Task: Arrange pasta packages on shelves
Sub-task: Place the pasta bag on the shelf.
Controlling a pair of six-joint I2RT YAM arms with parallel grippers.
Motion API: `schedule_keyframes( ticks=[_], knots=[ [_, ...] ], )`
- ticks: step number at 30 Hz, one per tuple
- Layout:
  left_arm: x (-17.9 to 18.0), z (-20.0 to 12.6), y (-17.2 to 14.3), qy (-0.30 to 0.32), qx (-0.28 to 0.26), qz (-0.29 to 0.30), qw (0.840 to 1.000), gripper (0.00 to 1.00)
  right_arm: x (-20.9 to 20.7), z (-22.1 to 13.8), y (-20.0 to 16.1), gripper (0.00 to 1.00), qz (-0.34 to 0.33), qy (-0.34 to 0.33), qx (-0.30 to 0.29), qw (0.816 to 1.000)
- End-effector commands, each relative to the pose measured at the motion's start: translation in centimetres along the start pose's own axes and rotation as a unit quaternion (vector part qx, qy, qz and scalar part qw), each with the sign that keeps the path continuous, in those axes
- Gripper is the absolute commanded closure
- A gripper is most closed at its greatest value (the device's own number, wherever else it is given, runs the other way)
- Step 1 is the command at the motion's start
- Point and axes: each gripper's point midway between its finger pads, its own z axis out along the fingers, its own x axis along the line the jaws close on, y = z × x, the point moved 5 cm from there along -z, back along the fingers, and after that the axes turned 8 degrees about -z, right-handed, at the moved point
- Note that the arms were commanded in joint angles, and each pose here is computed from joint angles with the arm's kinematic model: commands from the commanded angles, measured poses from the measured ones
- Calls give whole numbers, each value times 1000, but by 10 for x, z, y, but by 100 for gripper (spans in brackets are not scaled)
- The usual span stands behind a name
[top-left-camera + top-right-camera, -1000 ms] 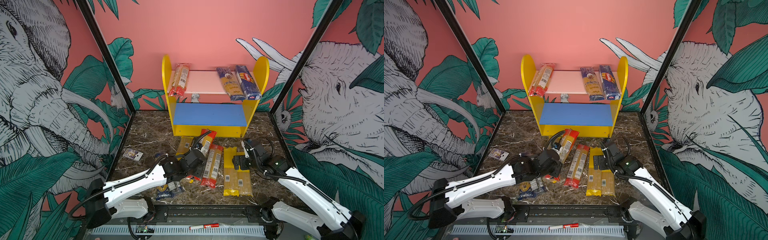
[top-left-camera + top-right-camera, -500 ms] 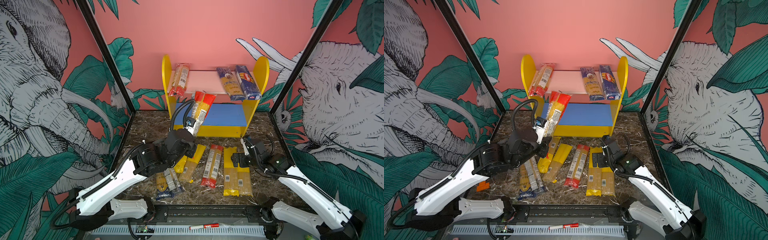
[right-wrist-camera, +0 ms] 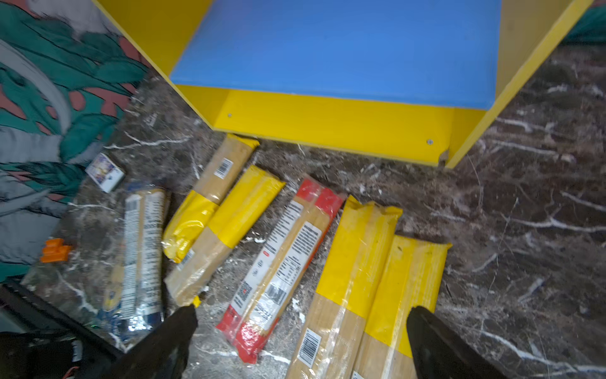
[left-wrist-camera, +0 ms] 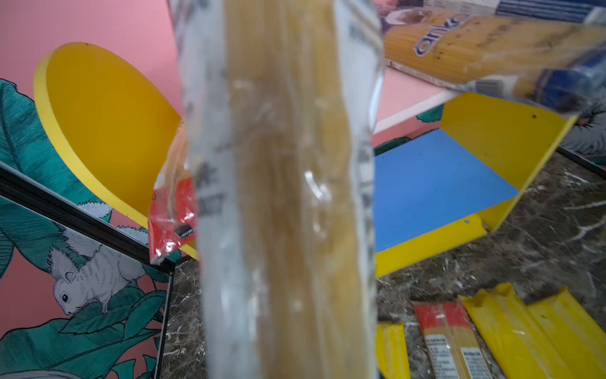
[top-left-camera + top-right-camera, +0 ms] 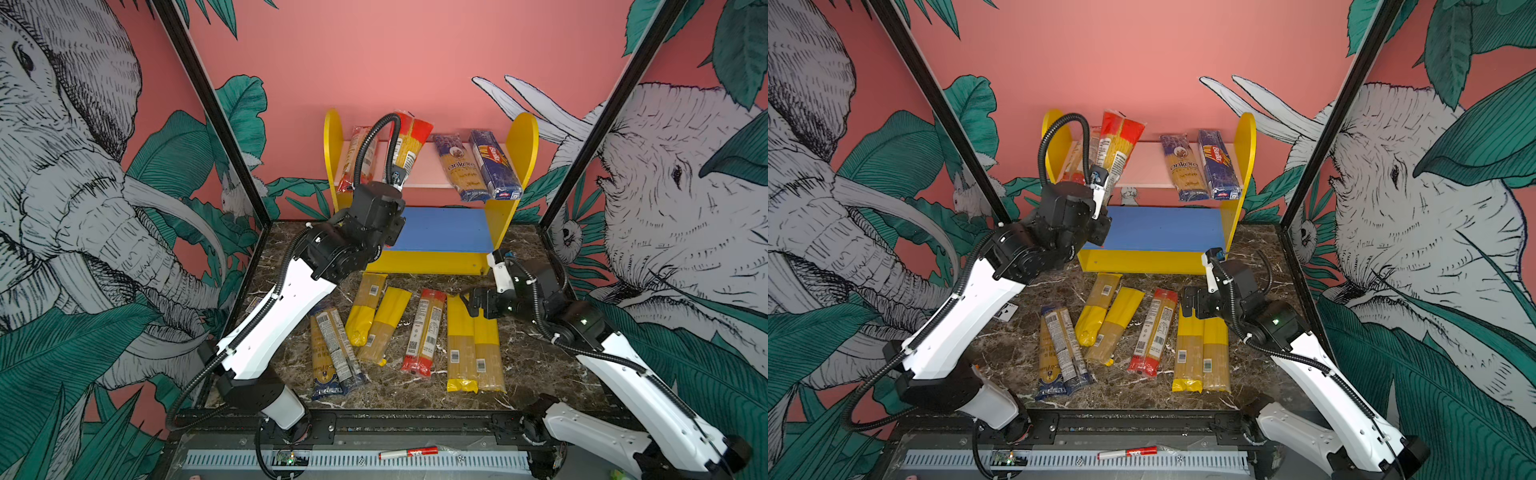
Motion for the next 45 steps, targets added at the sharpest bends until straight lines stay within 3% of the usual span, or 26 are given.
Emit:
schedule_keyframes(
  ticks=[1,8,18,30,45],
  knots=[
    [19,-30,64,-4,-117,-53,992,100,12,-26,42,1,-24,34,-65,997],
    [26,-12,94,4,-150,-62,987,100,30,-45,101,1,-59,66,-119,989],
    [59,30,103,-10,-170,-109,979,100,39,-31,151,1,-89,58,-145,984],
    [69,69,107,-44,-186,-182,965,100,31,-16,159,1,-87,19,-136,987],
    [66,88,104,-64,-182,-194,962,99,23,-6,155,1,-85,-9,-116,990]
  ],
)
